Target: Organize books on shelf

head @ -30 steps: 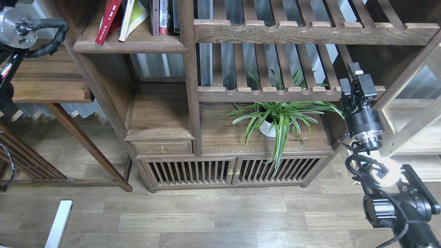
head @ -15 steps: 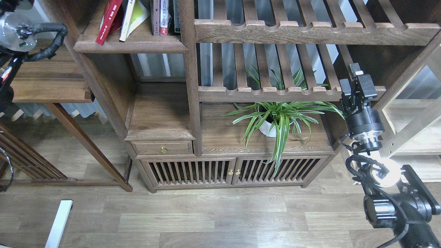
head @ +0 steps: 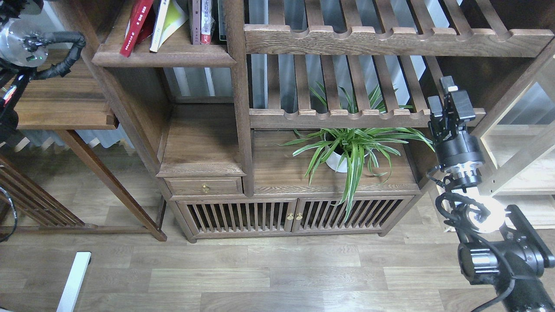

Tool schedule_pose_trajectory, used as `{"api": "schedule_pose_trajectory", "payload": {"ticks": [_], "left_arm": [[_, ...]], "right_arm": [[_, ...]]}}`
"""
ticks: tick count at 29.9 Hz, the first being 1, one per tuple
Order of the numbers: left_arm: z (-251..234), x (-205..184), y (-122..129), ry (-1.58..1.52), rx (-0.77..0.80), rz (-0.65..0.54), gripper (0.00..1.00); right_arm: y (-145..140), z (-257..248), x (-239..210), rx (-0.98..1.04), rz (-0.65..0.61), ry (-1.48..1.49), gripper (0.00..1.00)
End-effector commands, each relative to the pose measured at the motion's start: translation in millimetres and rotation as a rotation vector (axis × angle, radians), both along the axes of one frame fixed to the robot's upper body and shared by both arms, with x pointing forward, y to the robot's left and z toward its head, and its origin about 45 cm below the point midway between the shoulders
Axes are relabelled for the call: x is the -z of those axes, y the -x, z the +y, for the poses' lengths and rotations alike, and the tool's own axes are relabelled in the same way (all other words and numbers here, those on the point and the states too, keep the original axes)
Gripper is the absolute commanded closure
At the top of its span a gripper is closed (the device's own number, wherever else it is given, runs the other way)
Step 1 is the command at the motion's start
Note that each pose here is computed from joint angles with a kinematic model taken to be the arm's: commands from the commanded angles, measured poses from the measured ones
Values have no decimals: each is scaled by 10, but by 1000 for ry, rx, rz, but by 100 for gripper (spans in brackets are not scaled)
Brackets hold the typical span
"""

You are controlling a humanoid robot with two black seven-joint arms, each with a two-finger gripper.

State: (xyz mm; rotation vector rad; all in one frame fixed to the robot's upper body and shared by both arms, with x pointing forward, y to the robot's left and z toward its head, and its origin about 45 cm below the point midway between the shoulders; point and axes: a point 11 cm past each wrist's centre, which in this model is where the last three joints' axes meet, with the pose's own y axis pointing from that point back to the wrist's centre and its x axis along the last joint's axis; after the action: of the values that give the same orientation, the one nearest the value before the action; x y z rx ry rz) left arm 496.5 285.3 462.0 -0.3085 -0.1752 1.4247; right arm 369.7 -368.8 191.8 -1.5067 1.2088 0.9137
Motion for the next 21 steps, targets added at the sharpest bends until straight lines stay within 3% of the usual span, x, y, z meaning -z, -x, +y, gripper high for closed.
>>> {"api": "schedule_pose_trajectory", "payload": {"ticks": [1, 17, 21], "left_arm": [[-9, 35, -18, 4, -2, 6, 67], [-168, 52, -42, 11, 19, 6, 60], [-254, 17, -47, 20, 35, -1, 53]], "right_arm": [[2, -44, -21, 3, -1, 12, 20], [-22, -64, -79, 1, -14, 23, 20], [-26, -67, -87, 1, -16, 24, 20]]}}
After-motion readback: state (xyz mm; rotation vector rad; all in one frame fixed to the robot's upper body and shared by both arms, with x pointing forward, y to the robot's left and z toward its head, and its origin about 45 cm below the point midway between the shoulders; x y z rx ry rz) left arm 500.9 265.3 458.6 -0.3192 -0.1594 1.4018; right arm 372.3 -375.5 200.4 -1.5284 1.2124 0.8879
